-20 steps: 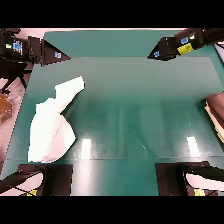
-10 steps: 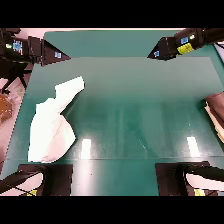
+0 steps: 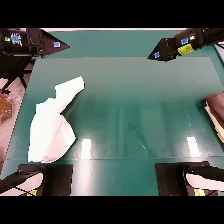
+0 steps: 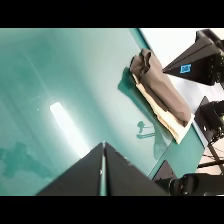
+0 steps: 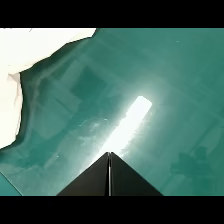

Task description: Fold the shirts.

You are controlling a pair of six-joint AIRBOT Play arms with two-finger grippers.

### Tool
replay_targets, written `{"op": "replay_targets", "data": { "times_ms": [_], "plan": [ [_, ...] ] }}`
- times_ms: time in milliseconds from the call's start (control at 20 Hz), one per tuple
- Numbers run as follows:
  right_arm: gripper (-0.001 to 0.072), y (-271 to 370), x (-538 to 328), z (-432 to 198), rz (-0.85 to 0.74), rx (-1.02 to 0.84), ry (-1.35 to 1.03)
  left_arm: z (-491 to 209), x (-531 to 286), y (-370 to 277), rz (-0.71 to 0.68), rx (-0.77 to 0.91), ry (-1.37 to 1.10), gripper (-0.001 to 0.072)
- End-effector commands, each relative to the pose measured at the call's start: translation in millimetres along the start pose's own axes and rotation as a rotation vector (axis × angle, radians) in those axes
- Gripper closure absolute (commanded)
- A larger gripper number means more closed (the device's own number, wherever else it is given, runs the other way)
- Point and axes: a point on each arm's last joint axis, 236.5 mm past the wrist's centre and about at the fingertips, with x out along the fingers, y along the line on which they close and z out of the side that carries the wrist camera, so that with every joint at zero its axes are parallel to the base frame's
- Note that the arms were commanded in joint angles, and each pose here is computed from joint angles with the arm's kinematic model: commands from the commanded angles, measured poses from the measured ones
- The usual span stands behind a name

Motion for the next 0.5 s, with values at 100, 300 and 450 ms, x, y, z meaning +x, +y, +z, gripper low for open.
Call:
{"op": "replay_targets", "data": {
  "times_ms": [100, 300, 450],
  "plan": [
    [0.0311, -7, 12, -31, 0.042, 0.167, 0.165, 2, -30, 70, 0.284, -0.070, -0.003, 0.0198],
    [0.0305, -27, 37, -34, 0.060, 0.228, 0.214, -19, -145, 184, 0.885, -0.121, 0.084, 0.0197],
    [0.0305, -34, 57, -18, 0.061, 0.242, 0.165, -52, -159, 206, 0.923, -0.218, 0.167, -0.0013]
  ]
}}
